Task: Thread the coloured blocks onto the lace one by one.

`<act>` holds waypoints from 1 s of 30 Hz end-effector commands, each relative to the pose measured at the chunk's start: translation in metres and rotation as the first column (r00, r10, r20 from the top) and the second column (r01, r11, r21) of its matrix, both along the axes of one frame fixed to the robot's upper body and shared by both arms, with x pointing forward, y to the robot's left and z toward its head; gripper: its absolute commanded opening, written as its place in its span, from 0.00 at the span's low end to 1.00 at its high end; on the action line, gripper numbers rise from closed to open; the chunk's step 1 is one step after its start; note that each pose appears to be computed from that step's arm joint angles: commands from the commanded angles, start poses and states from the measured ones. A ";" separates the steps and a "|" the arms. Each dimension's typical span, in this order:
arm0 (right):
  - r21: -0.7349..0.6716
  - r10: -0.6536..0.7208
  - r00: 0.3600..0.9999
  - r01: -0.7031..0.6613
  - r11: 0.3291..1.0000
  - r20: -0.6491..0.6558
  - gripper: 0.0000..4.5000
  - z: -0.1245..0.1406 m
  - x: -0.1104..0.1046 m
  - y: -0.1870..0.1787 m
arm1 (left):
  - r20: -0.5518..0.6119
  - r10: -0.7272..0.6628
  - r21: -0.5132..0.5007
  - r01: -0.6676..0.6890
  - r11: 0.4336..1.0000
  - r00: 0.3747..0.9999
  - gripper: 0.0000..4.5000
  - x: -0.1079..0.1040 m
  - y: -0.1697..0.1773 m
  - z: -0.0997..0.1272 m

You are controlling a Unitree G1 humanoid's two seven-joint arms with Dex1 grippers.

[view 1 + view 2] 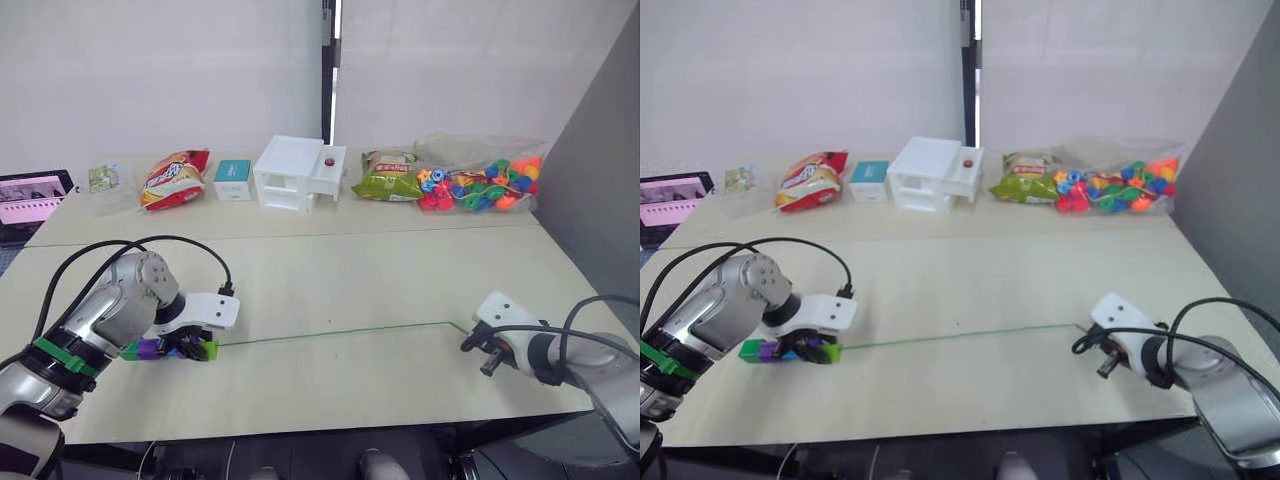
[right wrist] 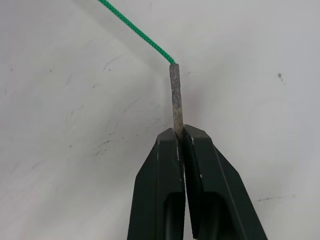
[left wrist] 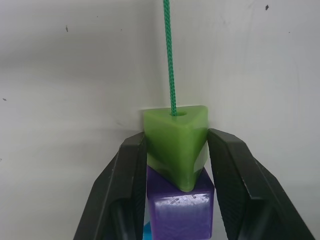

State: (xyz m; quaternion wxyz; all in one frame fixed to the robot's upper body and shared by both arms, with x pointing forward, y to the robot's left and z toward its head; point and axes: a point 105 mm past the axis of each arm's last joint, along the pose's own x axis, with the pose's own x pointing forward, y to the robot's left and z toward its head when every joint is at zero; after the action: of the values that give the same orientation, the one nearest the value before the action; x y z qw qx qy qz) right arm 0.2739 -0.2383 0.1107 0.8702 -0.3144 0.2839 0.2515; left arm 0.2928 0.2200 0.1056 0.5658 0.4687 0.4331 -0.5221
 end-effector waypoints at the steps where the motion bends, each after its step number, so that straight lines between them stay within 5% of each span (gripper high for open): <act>1: 0.003 0.060 0.998 -0.060 0.998 0.020 0.00 0.004 0.002 0.014 | -0.083 0.048 0.058 -0.044 0.997 0.995 0.29 -0.012 0.013 -0.021; 7: 0.041 0.175 0.984 -0.174 0.984 -0.033 0.00 -0.016 0.004 0.050 | -0.074 0.066 0.049 -0.063 0.997 0.995 0.29 -0.012 0.014 -0.021; 15: 0.009 0.113 0.988 -0.113 0.994 -0.101 0.00 -0.044 0.012 0.055 | -0.031 0.063 0.026 -0.062 0.998 0.998 0.29 -0.010 0.009 -0.026; 17: 0.002 0.114 0.990 -0.114 0.993 -0.078 0.16 -0.041 0.014 0.053 | 0.002 0.057 0.010 -0.057 0.998 0.998 0.29 -0.008 0.007 -0.026; 19: 0.006 0.112 0.993 -0.112 0.994 -0.031 0.30 -0.030 0.019 0.050 | 0.032 0.043 -0.004 -0.043 0.999 0.999 0.52 -0.007 0.007 -0.023; 26: 0.065 0.119 0.989 -0.125 0.990 0.090 0.83 0.017 0.012 0.038 | 0.131 0.100 -0.122 -0.084 0.989 0.986 1.00 -0.008 0.011 0.022; 28: 0.112 0.113 0.987 -0.125 0.986 0.113 0.97 0.031 0.001 0.035 | 0.161 0.145 -0.211 -0.109 0.971 0.976 1.00 -0.015 0.013 0.046; 30: 0.167 0.086 0.988 -0.107 0.980 0.129 0.99 0.038 -0.008 0.030 | 0.188 0.219 -0.333 -0.148 0.931 0.957 1.00 -0.017 0.014 0.068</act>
State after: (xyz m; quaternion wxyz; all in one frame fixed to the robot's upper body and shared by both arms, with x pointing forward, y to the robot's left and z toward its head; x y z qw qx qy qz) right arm 0.2695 -0.2095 0.1270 0.8866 -0.2687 0.2291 0.2986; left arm 0.2756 0.2353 0.1443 0.6892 0.3964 0.3646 -0.4847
